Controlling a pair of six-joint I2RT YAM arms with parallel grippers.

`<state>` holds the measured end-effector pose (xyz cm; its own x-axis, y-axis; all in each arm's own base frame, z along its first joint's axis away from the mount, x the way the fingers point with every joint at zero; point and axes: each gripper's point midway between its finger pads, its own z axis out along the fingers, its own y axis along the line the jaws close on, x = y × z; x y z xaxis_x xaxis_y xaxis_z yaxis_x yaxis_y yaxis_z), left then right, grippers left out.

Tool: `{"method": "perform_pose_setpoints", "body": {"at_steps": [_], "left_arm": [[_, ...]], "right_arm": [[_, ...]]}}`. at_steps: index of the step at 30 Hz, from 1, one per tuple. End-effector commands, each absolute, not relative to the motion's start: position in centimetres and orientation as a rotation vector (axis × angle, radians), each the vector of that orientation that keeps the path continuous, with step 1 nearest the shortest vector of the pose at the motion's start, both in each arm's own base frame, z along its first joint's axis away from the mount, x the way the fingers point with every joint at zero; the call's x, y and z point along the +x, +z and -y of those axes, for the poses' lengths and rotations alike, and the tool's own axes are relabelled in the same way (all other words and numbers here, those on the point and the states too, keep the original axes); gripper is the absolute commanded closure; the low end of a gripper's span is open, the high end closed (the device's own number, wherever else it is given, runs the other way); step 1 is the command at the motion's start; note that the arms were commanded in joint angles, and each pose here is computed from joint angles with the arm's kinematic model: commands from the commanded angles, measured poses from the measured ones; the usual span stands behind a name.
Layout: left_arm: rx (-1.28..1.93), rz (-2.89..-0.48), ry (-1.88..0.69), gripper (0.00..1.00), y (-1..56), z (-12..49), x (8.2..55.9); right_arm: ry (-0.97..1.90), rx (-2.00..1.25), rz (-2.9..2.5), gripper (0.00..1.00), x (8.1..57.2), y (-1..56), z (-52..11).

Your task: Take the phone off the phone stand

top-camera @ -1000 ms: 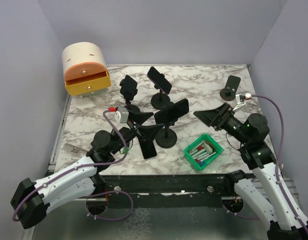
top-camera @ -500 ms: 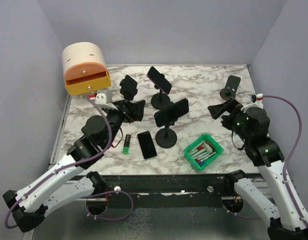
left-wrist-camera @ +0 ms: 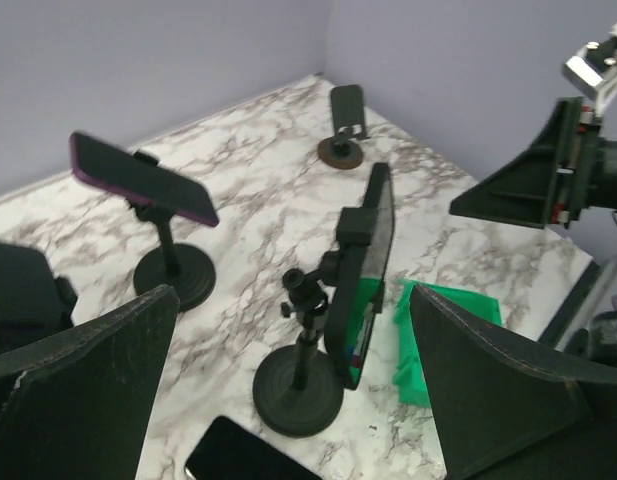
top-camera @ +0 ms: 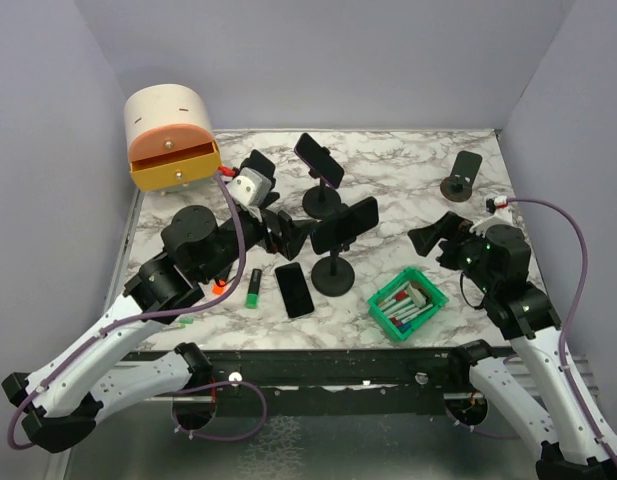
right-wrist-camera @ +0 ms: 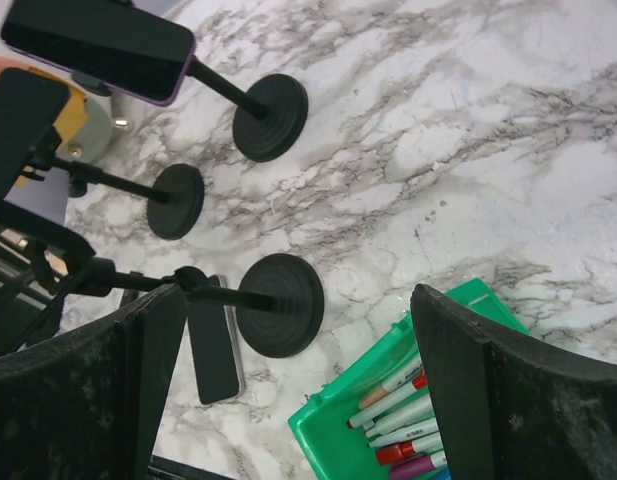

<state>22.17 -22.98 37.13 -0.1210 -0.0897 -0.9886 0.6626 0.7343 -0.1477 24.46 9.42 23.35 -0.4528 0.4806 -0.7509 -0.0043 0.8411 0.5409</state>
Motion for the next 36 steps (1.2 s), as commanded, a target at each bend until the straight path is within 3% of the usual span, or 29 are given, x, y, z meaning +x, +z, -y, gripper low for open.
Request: {"method": "perform_pose_setpoints", "body": {"at_steps": [1, 7, 20, 36], "left_arm": [[0.796, -1.485, -0.817, 0.03, 38.5, 26.0, 18.7], [1.022, -1.549, -0.897, 0.09, 36.4, 28.7, 17.6], [0.969, -1.706, -0.839, 0.14, 33.7, 30.0, 21.8], [0.895, -1.740, -0.994, 0.44, 32.2, 29.9, 22.6]], "right_arm": [[0.635, 0.205, -1.899, 0.01, 24.2, 25.6, -10.5], [0.662, 0.159, -1.912, 0.01, 23.6, 25.9, -11.1], [0.687, 0.137, -1.900, 0.02, 22.5, 27.2, -11.2], [0.723, 0.115, -1.887, 0.03, 22.1, 28.2, -11.7]]}}
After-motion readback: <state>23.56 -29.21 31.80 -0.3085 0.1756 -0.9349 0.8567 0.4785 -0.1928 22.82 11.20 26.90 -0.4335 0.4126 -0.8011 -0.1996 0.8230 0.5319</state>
